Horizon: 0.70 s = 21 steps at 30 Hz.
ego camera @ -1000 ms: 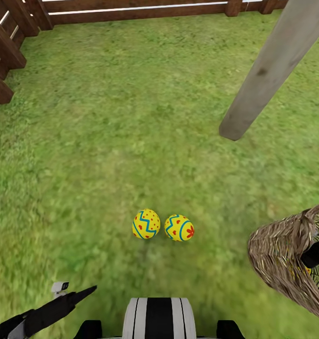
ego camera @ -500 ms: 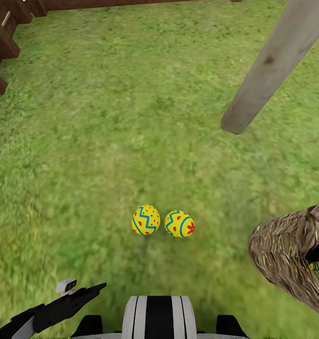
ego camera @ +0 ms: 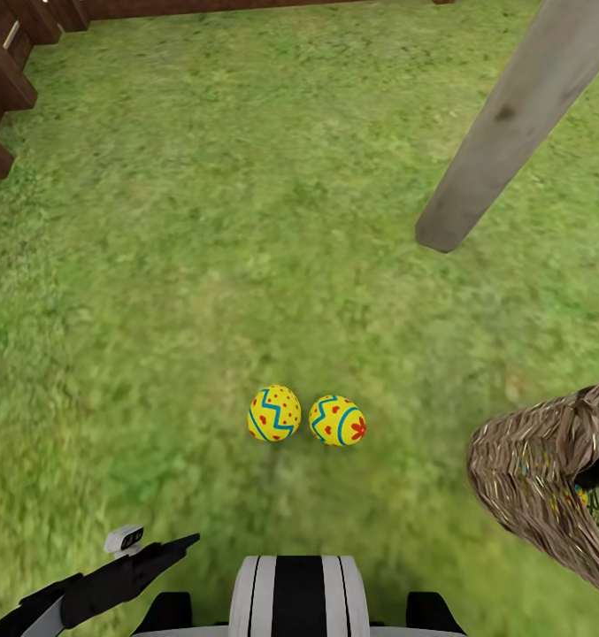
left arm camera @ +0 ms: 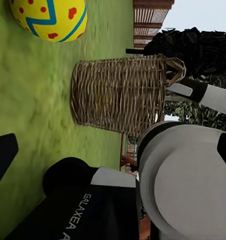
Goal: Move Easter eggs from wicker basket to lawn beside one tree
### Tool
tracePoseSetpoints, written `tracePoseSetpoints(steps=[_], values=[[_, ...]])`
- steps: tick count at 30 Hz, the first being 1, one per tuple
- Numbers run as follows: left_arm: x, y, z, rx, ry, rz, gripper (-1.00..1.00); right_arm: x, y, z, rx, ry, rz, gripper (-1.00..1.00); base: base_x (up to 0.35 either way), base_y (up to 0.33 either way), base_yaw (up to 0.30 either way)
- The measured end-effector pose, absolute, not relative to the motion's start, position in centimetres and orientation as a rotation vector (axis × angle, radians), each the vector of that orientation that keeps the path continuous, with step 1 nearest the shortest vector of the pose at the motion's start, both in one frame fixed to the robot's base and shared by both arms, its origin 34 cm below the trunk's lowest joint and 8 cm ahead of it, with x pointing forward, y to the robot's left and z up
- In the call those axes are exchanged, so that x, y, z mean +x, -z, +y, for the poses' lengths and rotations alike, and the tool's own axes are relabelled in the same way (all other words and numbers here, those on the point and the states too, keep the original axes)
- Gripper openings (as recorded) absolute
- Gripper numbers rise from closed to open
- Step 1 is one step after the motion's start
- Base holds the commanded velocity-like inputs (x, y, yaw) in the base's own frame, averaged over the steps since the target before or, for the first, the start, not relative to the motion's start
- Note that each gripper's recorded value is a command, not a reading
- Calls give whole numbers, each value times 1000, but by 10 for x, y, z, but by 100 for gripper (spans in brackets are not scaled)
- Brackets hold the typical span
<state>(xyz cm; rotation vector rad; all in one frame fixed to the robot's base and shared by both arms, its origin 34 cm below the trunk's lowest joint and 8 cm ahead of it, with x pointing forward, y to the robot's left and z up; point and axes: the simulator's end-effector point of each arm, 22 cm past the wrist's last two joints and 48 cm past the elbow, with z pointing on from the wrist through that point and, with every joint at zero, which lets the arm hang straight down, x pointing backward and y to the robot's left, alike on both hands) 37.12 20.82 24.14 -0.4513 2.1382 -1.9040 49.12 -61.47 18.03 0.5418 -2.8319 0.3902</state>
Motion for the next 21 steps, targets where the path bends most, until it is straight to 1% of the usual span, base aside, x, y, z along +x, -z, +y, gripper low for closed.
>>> tracePoseSetpoints(steps=[4, 9, 21], values=[[371, -241, 208, -452, 1903, 2140, 100, 511, -186, -636, 505, -484, -2884, 100, 0, 0, 0], [370, -241, 208, -452, 1903, 2142, 100, 518, -187, -644, 491, -513, -2903, 100, 0, 0, 0], [355, -232, 209, -500, 1906, 2169, 100, 520, -157, -613, 523, -444, -2903, 100, 0, 0, 0]])
